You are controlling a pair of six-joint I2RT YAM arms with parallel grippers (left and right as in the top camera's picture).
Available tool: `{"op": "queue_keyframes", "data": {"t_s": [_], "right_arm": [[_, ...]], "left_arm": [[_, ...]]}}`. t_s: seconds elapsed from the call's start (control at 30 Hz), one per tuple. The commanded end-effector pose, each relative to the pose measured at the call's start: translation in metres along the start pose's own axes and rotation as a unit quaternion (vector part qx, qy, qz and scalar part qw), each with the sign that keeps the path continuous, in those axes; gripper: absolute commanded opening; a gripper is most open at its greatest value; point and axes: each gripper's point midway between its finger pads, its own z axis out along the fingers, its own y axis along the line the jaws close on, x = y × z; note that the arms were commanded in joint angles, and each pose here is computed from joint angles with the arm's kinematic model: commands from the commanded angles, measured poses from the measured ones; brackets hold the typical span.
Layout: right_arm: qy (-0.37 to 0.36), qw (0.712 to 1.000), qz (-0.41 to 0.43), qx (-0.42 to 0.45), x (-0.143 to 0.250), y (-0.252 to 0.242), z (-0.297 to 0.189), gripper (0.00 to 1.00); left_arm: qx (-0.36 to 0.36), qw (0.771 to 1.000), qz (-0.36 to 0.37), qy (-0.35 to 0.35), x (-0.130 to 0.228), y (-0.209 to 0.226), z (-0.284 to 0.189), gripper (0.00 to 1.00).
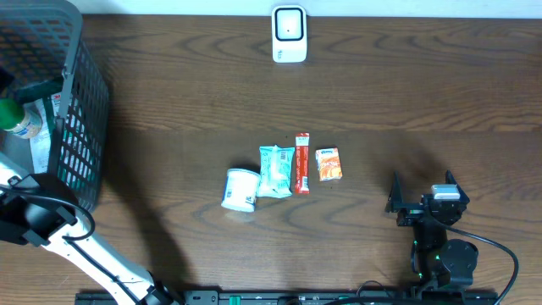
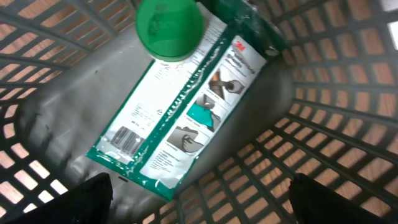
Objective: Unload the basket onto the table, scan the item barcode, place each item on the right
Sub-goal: 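Reach the left gripper down toward the green-capped bottle in the basket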
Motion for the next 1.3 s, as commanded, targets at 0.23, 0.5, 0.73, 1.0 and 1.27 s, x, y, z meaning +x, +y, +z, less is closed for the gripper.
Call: {"op": "queue_keyframes", "data": {"t_s": [0.23,0.5,0.73,1.0,1.27], "right_arm": [[0.001,1.000,-0.002,0.002,0.001,-0.001,0.000,0.99],[0.001,1.000,-0.002,0.002,0.001,-0.001,0.000,0.99],[0.001,1.000,-0.002,0.002,0.001,-0.001,0.000,0.99],[0.001,1.000,-0.002,0.002,0.001,-0.001,0.000,0.99],[0.001,1.000,-0.002,0.002,0.001,-0.001,0.000,0.99]], "left_arm": [[0.022,0.999,0.023,-0.004,0.028,-0.022,-0.043,0.90],[0.006,0.999,0.014,-0.030,0.022,-0.018,-0.052,0.90],[0.009,0.992,-0.001,-0.129,-0.011,-0.019,-0.054,0.93],[0.023,0.979,-0.031,-0.202,-0.024,0.001,-0.064,0.93],[0.022,0.976,-0.049,-0.212,-0.037,0.012,-0.041,0.93]]}}
